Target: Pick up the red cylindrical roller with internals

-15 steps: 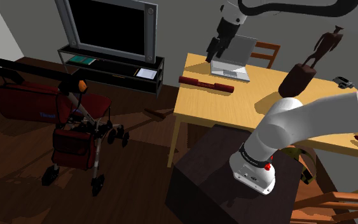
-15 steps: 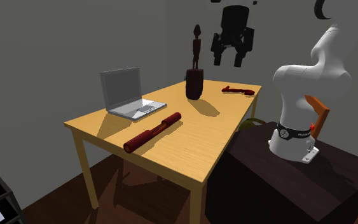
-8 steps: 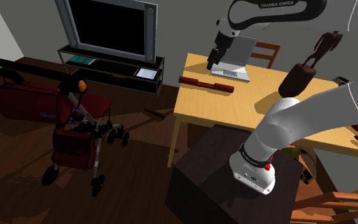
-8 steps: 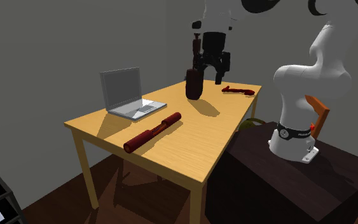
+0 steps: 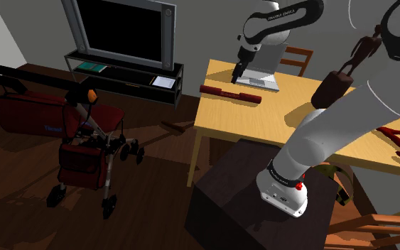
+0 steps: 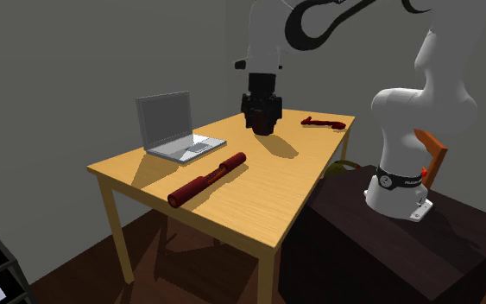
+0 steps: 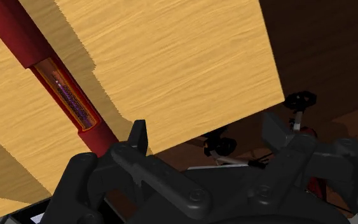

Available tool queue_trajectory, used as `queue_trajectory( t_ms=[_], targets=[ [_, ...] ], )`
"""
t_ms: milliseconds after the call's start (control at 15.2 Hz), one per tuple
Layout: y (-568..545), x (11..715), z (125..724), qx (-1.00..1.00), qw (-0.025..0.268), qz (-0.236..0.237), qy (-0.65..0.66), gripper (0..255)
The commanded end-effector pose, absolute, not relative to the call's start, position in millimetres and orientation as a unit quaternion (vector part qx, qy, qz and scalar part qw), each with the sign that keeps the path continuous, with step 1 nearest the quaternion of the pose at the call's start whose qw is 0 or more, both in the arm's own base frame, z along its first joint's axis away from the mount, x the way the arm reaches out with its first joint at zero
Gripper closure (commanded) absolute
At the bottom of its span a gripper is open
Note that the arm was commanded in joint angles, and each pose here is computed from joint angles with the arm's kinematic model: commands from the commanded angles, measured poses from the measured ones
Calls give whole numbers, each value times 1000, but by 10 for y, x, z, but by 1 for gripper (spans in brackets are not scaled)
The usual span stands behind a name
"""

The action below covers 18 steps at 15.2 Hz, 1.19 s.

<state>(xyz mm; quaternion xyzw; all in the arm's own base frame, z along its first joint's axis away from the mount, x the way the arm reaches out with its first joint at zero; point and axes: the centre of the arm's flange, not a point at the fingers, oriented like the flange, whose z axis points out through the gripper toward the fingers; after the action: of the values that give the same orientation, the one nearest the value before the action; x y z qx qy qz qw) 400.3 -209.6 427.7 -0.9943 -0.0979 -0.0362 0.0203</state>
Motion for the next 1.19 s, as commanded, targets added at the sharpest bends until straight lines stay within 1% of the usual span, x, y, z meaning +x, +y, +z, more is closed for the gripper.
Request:
queue_trajectory(
  t_ms=[0,1122],
  targets=[
    [-2295,4092,4087,-993,19,-32,-111,0],
    [-3734,4995,2591,-978,13,8,-208,0]
  ],
)
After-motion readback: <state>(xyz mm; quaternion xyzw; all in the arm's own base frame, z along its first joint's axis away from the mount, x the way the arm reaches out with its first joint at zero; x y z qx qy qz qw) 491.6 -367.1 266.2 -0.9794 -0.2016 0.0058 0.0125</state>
